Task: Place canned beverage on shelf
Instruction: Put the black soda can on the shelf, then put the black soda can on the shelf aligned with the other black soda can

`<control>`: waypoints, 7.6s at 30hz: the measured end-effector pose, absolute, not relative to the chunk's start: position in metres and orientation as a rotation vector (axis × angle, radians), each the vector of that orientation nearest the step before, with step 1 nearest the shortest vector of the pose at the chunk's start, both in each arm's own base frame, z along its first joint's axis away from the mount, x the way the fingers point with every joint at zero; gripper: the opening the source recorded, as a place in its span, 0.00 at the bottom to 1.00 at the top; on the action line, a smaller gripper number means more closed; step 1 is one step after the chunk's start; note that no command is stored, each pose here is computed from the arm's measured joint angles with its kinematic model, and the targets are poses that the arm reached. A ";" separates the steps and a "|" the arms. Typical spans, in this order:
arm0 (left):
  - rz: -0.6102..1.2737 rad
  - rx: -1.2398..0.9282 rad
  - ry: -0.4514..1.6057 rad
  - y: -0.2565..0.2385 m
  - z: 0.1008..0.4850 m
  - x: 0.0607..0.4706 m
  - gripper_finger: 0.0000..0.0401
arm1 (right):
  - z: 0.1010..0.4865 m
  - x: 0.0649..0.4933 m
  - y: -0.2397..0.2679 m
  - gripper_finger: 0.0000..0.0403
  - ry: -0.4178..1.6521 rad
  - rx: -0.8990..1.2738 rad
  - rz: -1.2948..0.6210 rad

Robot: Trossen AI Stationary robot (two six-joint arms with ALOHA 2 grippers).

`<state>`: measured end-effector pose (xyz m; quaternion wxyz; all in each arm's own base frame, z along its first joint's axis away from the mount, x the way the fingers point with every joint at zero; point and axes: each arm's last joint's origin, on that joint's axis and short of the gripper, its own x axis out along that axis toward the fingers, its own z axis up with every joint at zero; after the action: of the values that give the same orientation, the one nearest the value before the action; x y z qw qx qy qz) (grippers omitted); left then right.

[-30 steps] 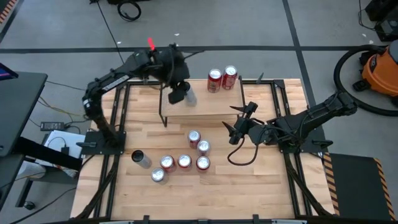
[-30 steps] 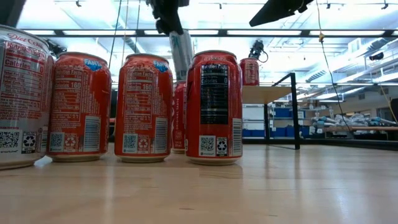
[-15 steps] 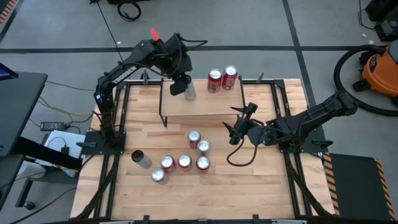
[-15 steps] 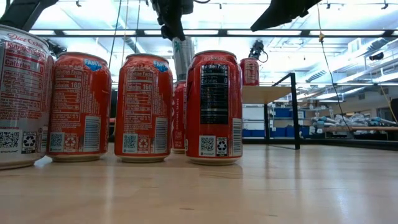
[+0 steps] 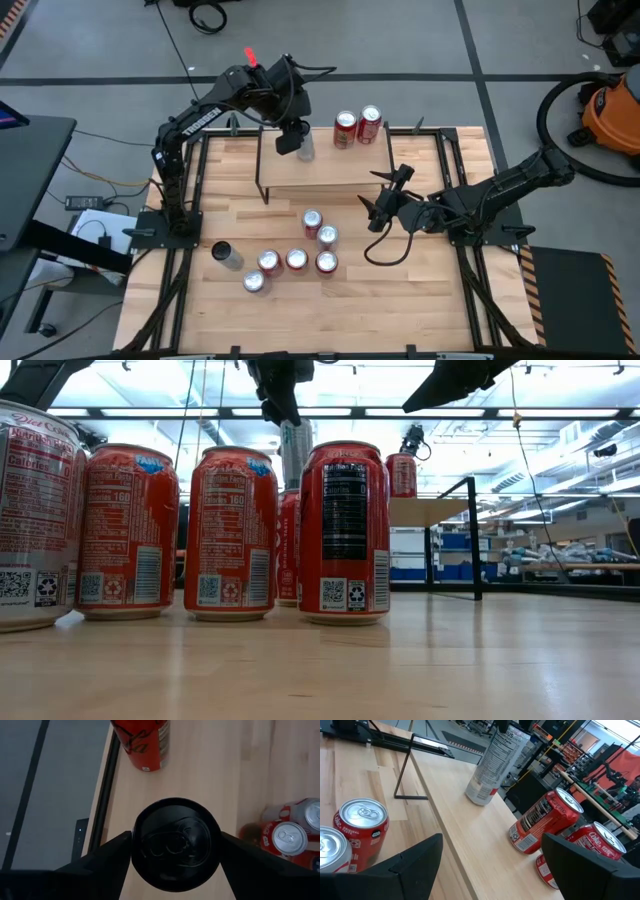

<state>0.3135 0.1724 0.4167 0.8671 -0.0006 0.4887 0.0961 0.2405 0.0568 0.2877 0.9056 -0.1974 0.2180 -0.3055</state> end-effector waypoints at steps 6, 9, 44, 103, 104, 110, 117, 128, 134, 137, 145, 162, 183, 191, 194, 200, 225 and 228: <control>0.206 0.013 1.007 0.172 0.417 0.316 0.74 | 0.288 0.241 0.057 0.86 0.450 -0.408 -0.631; 0.210 0.013 0.992 0.172 0.418 0.317 0.78 | 0.288 0.241 0.057 0.86 0.450 -0.408 -0.631; 0.346 0.137 0.987 0.098 0.461 0.284 0.87 | 0.287 0.240 0.060 0.86 0.451 -0.411 -0.613; 0.645 -0.063 0.818 0.122 0.341 0.285 0.73 | 0.289 0.236 0.075 0.86 0.417 -0.416 -0.567; 0.645 -0.062 0.816 0.123 0.341 0.285 0.71 | 0.289 0.236 0.075 0.86 0.416 -0.416 -0.567; 0.631 -0.024 0.824 0.124 0.341 0.285 0.63 | 0.289 0.236 0.075 0.86 0.416 -0.416 -0.567; 0.653 0.013 0.806 0.126 0.343 0.286 0.57 | 0.289 0.236 0.075 0.86 0.416 -0.416 -0.567; 0.703 0.014 0.805 0.136 0.344 0.282 0.54 | 0.289 0.236 0.075 0.86 0.416 -0.416 -0.567; 0.728 0.016 0.767 0.144 0.347 0.281 0.54 | 0.289 0.236 0.075 0.86 0.416 -0.416 -0.567; 0.736 0.026 0.749 0.148 0.349 0.281 0.54 | 0.289 0.236 0.075 0.86 0.416 -0.416 -0.567; 0.758 0.032 0.702 0.157 0.352 0.279 0.54 | 0.289 0.236 0.075 0.86 0.416 -0.416 -0.567; 0.683 0.058 0.846 0.149 0.347 0.268 0.54 | 0.289 0.236 0.075 0.86 0.417 -0.416 -0.567; 0.536 -0.023 0.743 0.135 0.349 0.284 0.51 | 0.290 0.237 0.075 0.86 0.411 -0.417 -0.566; 0.541 -0.022 0.737 0.136 0.349 0.284 0.45 | 0.290 0.237 0.075 0.86 0.411 -0.416 -0.566; 0.542 -0.004 0.742 0.137 0.349 0.284 0.44 | 0.290 0.237 0.075 0.86 0.411 -0.416 -0.566; 0.569 0.033 0.723 0.140 0.352 0.285 0.43 | 0.290 0.237 0.075 0.86 0.410 -0.416 -0.567; 0.680 0.065 0.630 0.162 0.360 0.280 0.43 | 0.290 0.237 0.075 0.86 0.411 -0.417 -0.566; 0.677 0.072 0.637 0.162 0.360 0.279 0.43 | 0.290 0.237 0.075 0.86 0.411 -0.417 -0.566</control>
<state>0.2795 0.1617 0.3601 0.8933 0.0346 0.3070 0.3265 0.2368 0.0749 0.2901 0.9182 -0.2030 0.1999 -0.2753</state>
